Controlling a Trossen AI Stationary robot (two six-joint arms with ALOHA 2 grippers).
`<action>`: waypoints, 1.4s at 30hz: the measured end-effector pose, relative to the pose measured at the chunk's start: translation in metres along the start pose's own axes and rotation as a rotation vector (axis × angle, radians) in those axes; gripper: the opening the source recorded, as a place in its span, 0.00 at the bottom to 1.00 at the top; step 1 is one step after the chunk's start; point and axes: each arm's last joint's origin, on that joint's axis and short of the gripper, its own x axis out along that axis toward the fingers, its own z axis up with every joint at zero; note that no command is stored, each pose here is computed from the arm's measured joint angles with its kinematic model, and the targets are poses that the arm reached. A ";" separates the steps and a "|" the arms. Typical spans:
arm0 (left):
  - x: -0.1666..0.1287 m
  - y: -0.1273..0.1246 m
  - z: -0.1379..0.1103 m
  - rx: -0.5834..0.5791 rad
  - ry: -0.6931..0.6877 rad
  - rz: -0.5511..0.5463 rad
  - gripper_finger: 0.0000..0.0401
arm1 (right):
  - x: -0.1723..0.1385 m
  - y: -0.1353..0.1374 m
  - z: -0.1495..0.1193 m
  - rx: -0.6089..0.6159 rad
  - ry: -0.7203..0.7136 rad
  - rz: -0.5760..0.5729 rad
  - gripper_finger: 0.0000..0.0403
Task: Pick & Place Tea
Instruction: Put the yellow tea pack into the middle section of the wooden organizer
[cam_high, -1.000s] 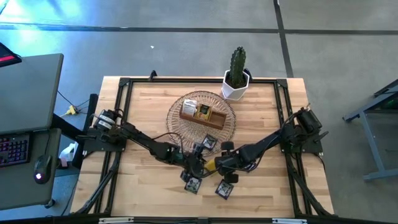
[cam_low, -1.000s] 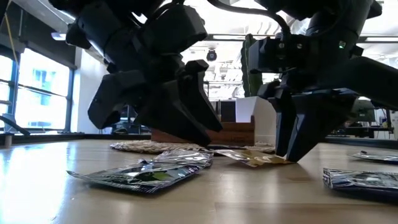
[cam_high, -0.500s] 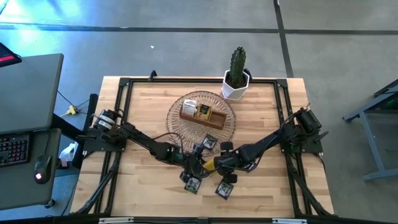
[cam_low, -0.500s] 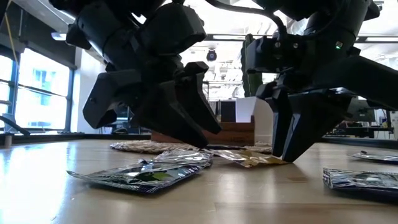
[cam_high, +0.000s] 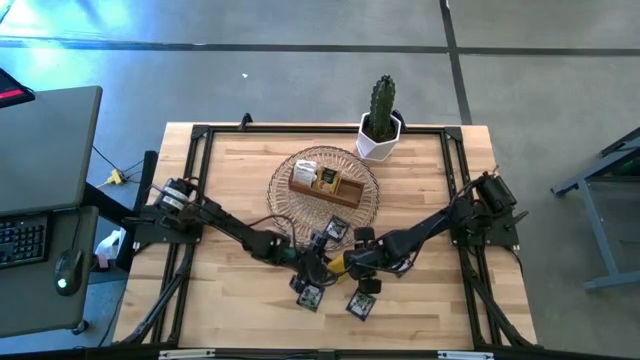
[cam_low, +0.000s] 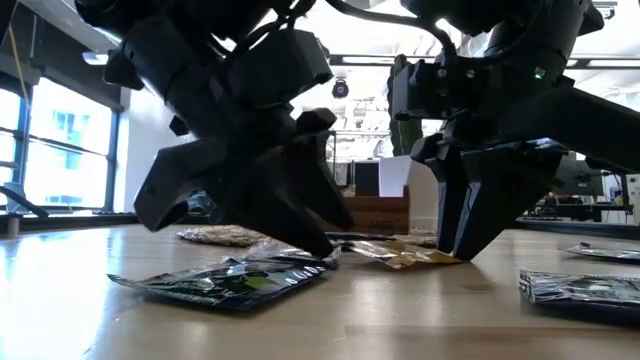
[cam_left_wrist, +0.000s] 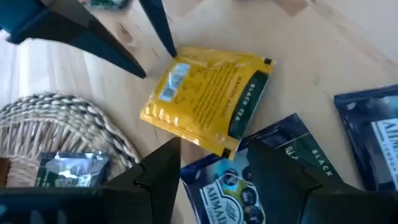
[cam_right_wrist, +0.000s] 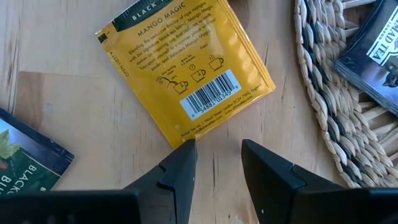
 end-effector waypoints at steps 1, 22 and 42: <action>0.000 0.000 0.000 0.000 0.005 0.011 0.46 | 0.000 0.000 0.000 0.000 -0.001 0.000 0.32; 0.010 0.006 0.007 0.032 -0.015 0.106 0.39 | 0.000 0.001 0.006 -0.012 -0.061 0.026 0.32; 0.007 0.011 0.009 -0.028 0.027 0.235 0.01 | -0.038 0.003 0.002 -0.078 -0.085 -0.100 0.36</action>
